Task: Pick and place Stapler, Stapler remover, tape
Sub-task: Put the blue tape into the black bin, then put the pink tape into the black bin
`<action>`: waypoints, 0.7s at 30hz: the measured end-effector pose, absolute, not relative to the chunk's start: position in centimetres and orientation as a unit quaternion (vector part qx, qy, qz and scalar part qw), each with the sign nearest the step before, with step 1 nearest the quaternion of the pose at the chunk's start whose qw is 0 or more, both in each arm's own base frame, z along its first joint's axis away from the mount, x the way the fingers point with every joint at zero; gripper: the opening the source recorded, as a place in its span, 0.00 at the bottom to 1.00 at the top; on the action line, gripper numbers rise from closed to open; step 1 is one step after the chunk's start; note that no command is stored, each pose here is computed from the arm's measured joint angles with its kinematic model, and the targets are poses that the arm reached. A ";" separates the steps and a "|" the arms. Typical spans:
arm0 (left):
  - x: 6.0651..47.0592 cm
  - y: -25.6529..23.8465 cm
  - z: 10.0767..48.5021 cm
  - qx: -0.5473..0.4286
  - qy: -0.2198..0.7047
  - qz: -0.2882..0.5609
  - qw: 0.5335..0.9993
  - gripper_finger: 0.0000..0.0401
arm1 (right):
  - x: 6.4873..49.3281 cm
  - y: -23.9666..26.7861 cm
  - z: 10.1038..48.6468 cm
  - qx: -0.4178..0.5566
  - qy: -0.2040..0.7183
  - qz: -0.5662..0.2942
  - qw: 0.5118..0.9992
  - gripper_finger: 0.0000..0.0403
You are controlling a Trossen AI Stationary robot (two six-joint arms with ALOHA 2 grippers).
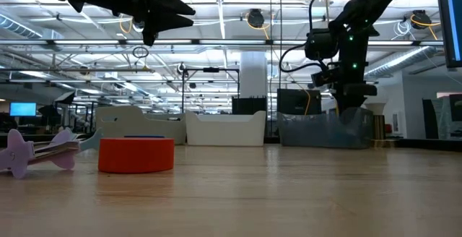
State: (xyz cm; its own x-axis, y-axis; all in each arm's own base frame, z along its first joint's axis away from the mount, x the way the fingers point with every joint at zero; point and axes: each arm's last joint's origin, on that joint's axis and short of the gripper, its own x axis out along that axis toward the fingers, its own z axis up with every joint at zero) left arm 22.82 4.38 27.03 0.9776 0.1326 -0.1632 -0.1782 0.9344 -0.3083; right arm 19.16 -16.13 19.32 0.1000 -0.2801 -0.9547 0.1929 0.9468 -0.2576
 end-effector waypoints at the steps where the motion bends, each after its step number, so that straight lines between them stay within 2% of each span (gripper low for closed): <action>1: 22.8 4.4 27.0 -0.163 0.070 0.079 0.981 0.31 | 19.2 -16.1 19.3 -0.035 0.652 -0.158 0.741 0.21; 8: 22.8 4.4 27.0 -0.166 0.069 0.079 0.981 0.31 | 19.1 -16.2 19.4 -0.055 0.660 -0.170 0.730 0.30; 13: 22.8 4.4 27.0 -0.170 0.069 0.080 0.980 0.31 | 19.0 -16.0 20.9 -0.087 0.634 -0.208 0.740 0.31; 18: 22.8 4.4 27.0 -0.173 0.068 0.080 0.979 0.31 | 18.8 -14.7 24.1 -0.108 0.550 -0.230 0.796 0.29; 21: 22.8 4.4 27.1 -0.173 0.068 0.080 0.979 0.31 | 18.7 -13.5 26.3 -0.073 0.461 -0.217 0.857 0.27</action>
State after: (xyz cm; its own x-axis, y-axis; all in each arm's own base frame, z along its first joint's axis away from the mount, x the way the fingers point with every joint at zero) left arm 22.83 4.38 27.06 0.9780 0.1337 -0.1602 -0.1804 0.9275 -0.3274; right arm 18.66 -13.49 26.25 0.4809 -0.4400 -0.7584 0.3054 0.8949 -0.3255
